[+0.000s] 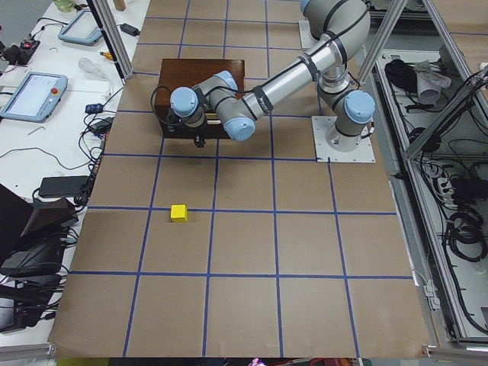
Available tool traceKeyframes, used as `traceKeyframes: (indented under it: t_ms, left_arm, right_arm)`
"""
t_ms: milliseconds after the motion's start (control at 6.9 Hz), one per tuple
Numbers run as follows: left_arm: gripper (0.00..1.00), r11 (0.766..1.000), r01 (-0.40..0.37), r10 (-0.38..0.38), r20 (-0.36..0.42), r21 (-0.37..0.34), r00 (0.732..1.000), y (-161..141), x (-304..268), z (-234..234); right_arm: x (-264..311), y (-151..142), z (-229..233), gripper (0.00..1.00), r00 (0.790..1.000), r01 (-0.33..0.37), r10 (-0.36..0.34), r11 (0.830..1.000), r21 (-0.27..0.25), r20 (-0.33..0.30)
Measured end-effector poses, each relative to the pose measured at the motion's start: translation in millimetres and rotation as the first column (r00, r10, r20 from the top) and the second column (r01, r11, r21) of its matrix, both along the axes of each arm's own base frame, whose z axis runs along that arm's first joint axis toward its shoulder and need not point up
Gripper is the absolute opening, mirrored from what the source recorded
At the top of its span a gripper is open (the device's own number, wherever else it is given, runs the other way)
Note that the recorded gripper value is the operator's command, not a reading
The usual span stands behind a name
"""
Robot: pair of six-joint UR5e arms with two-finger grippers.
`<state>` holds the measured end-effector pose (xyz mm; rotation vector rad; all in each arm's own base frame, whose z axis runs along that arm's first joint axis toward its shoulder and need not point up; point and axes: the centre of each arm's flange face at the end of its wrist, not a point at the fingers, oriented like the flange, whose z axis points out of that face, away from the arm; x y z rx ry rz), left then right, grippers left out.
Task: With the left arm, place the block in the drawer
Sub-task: 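Pull the drawer open with the left gripper, away from the cabinet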
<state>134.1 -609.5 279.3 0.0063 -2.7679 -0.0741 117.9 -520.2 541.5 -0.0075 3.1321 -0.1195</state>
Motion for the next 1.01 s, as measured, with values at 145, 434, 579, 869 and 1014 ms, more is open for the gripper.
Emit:
traceKeyframes:
  t_ms: [145, 434, 579, 869, 1014]
  left_arm:
    - [1.0, 1.0, 0.001, -0.001, 0.004, -0.002, 1.0, 0, 1, 1]
    - [1.0, 1.0, 0.009, -0.008, 0.037, -0.006, 0.999, -2, 5, 4]
    - [1.0, 1.0, 0.013, -0.013, 0.059, -0.007, 0.998, -2, 8, 6]
    - [1.0, 1.0, 0.004, -0.003, 0.087, -0.012, 0.996, -1, 21, 7]
    - [1.0, 1.0, -0.008, 0.009, 0.09, -0.013, 0.996, 1, 30, 8]
  right_arm:
    - [0, 0, 0, 1.0, 1.0, 0.0, 0.0, 1.0, -0.001, 0.0]
    - [0, 0, 0, 1.0, 1.0, 0.0, 0.0, 1.0, -0.001, 0.0]
    - [0, 0, 0, 1.0, 1.0, 0.0, 0.0, 1.0, 0.0, 0.001]
    - [0, 0, 0, 1.0, 1.0, 0.0, 0.0, 1.0, 0.0, 0.0]
    - [0, 0, 0, 1.0, 1.0, 0.0, 0.0, 1.0, 0.0, 0.0]
